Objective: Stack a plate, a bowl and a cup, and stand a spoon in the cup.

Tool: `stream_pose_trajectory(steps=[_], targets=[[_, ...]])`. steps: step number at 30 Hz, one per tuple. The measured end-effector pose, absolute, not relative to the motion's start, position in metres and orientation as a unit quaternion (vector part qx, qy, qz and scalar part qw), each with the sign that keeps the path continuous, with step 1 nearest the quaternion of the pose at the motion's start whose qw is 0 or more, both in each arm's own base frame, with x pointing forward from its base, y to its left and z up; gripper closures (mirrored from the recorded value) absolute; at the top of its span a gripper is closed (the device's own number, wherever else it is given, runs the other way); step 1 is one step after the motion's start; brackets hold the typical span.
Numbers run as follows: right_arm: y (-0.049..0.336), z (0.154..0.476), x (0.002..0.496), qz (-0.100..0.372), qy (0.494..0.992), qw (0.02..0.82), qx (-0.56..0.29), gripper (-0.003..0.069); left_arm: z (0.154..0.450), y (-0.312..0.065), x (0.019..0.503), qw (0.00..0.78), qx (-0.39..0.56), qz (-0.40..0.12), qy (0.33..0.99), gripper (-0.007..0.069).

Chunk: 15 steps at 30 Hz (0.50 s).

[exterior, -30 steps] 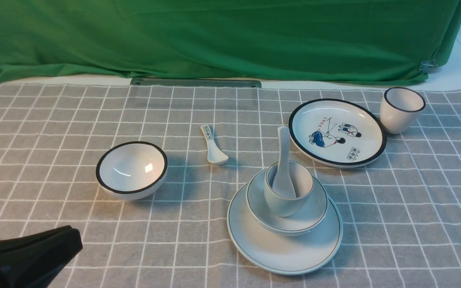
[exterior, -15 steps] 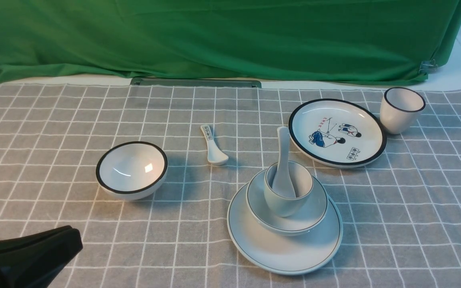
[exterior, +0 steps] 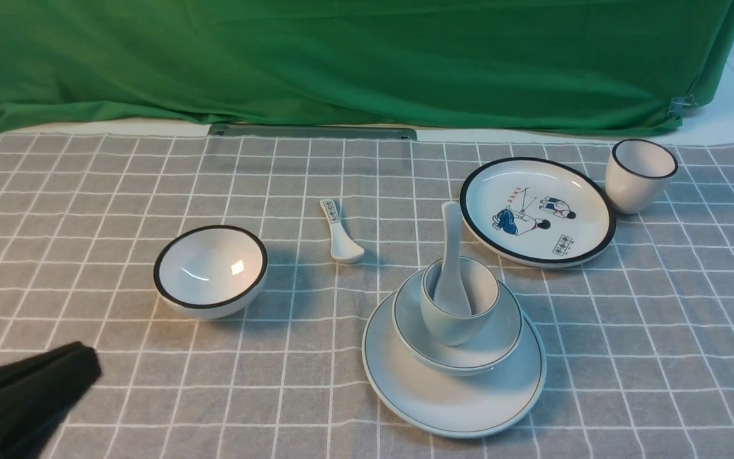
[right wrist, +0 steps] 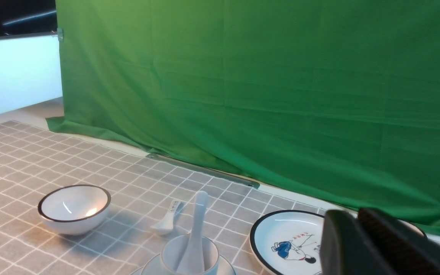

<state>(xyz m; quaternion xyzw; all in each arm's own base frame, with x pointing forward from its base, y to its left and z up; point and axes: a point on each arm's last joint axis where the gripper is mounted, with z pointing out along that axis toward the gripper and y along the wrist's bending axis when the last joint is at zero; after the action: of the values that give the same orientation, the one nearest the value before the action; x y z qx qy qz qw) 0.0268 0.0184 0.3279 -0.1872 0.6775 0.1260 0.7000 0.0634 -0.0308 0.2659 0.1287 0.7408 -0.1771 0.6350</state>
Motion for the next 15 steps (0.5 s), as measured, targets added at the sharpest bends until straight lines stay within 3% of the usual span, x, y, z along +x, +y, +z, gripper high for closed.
stream_pose_trajectory(steps=[4, 8, 15], targets=[[0.018, 0.328, 0.027, 0.126, 0.678, 0.700, -0.187, 0.0550, 0.242, -0.014, 0.058, 0.673, 0.052, -0.102, 0.731, 0.0612], [0.018, 0.328, 0.027, 0.126, 0.678, 0.700, -0.187, 0.0541, 0.221, -0.006, 0.053, 0.684, 0.002, -0.062, 0.727, 0.0612], [0.018, 0.328, 0.027, 0.126, 0.678, 0.700, -0.187, 0.0526, 0.192, -0.003, 0.056, 0.659, -0.026, -0.042, 0.751, 0.0608]])
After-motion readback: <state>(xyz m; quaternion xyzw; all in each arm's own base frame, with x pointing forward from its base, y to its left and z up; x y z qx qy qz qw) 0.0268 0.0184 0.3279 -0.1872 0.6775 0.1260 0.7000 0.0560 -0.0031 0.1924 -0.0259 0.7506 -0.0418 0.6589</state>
